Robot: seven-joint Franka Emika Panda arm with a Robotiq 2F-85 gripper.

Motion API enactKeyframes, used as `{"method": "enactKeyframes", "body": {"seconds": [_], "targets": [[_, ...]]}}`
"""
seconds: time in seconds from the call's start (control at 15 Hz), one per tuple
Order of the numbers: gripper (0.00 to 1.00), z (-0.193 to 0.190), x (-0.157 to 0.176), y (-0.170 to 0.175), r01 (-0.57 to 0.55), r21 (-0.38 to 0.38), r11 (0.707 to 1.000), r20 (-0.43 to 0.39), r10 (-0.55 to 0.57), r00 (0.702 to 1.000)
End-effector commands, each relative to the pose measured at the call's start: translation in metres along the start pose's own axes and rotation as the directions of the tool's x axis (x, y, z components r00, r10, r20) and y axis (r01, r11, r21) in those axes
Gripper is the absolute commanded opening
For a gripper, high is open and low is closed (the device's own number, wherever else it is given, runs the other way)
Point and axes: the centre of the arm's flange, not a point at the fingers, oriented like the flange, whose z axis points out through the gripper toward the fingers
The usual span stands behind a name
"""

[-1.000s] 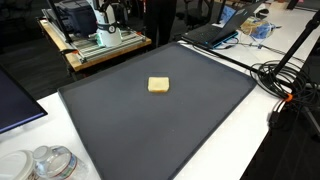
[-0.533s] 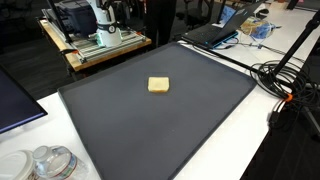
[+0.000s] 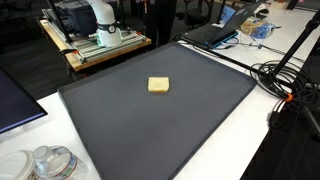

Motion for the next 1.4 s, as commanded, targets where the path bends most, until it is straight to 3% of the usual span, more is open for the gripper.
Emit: {"method": "enactKeyframes", "body": {"seconds": [0.0,0.53,0.73,0.8,0.87,1.33], "targets": [[1.0,-0.008,0.052,-0.042,0.03,-0.038,0.999,0.091,-0.026,0.996],[1.0,0.009,0.115,-0.118,-0.003,-0.164,0.986,0.276,0.049,0.96],[1.0,0.025,0.135,-0.131,-0.028,-0.256,0.966,0.304,0.108,0.947],[1.0,0.028,0.138,-0.132,0.02,-0.261,0.965,0.322,0.068,0.944],[1.0,0.024,0.111,-0.125,-0.007,-0.226,0.974,0.288,0.074,0.955],[1.0,0.041,0.136,-0.131,0.001,-0.236,0.972,0.317,0.076,0.945]]}}
